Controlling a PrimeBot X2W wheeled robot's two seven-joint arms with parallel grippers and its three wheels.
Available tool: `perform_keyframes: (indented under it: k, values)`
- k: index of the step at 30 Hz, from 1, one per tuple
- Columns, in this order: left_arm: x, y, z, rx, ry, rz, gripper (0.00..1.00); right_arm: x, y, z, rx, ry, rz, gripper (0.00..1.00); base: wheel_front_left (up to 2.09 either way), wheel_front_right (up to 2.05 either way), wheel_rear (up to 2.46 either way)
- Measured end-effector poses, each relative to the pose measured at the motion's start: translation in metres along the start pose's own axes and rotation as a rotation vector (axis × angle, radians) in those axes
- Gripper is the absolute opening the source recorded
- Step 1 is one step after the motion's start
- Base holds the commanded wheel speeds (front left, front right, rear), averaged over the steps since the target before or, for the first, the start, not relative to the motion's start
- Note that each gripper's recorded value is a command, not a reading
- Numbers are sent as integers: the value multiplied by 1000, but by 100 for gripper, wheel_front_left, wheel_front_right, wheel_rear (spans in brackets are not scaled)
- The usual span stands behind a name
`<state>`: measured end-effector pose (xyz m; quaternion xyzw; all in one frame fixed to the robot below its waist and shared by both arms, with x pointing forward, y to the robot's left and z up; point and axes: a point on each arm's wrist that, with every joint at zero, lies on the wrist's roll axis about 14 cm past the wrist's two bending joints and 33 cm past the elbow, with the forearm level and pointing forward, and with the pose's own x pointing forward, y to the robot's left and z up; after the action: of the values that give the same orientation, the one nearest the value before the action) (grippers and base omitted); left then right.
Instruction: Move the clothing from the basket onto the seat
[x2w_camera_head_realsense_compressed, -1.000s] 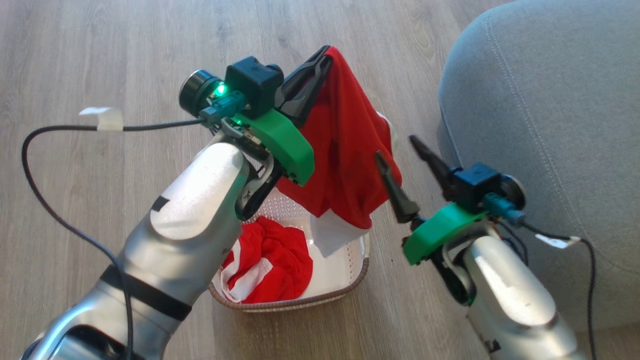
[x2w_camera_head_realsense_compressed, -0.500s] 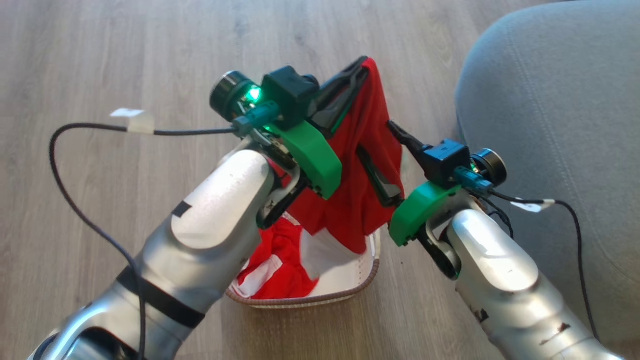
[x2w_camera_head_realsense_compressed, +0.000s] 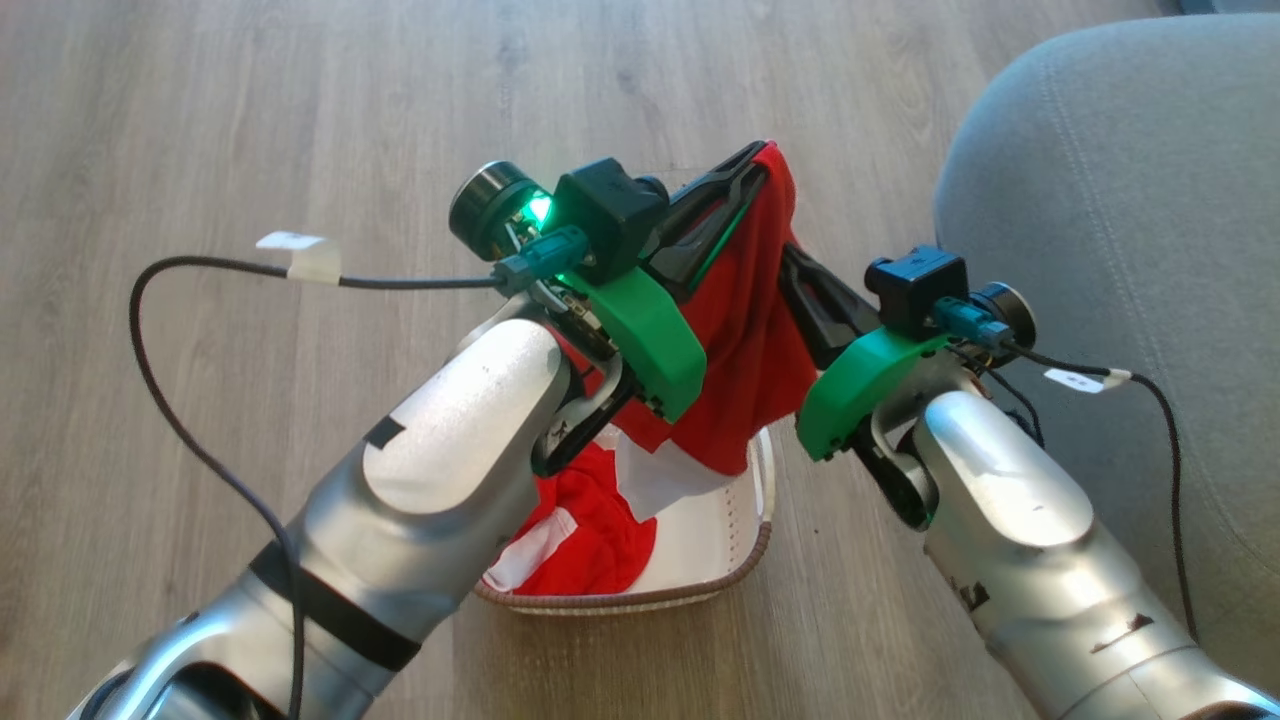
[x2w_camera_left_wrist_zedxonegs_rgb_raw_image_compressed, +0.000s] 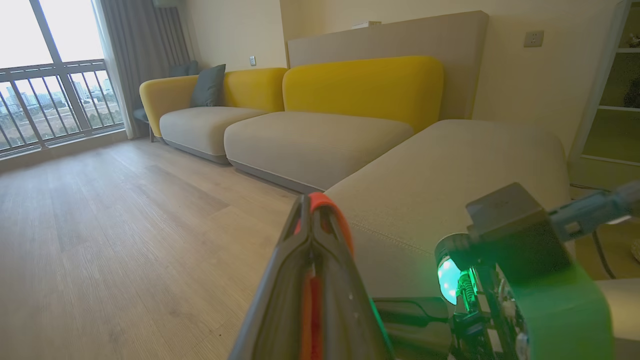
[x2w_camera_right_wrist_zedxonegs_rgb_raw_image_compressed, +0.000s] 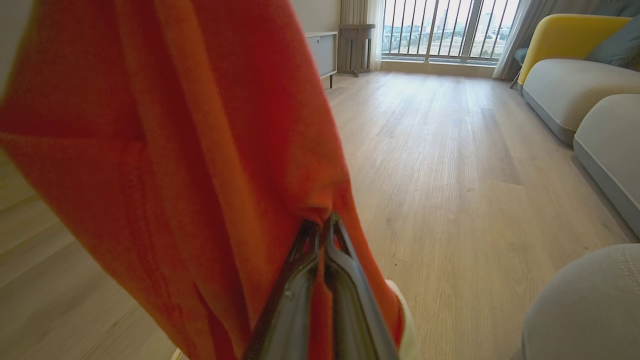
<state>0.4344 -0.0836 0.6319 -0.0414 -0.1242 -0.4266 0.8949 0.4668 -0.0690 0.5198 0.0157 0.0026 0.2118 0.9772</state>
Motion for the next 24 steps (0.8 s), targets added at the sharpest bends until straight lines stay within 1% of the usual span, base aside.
perform_keyframes:
  k: [5,6,7,10,17,24]
  values:
    - [5,-9,0,-2,-3,-25,0,-6,-15,11,6,-34,-47,0,0,0,0]
    - [6,-11,0,-3,-7,-30,40,-7,-20,16,8,-51,-61,0,0,0,0]
    - [8,-13,-1,-5,-8,-38,100,-9,-24,20,7,-65,-74,0,0,0,0]
    - [11,-20,-7,-13,3,-58,100,-19,-39,27,13,-94,-123,0,0,0,0]
    - [10,-35,-46,-58,83,-98,100,-51,-74,36,19,-137,-246,0,0,0,0]
    - [24,-66,-64,-99,103,-187,100,-89,-110,51,-5,-185,-372,0,0,0,0]
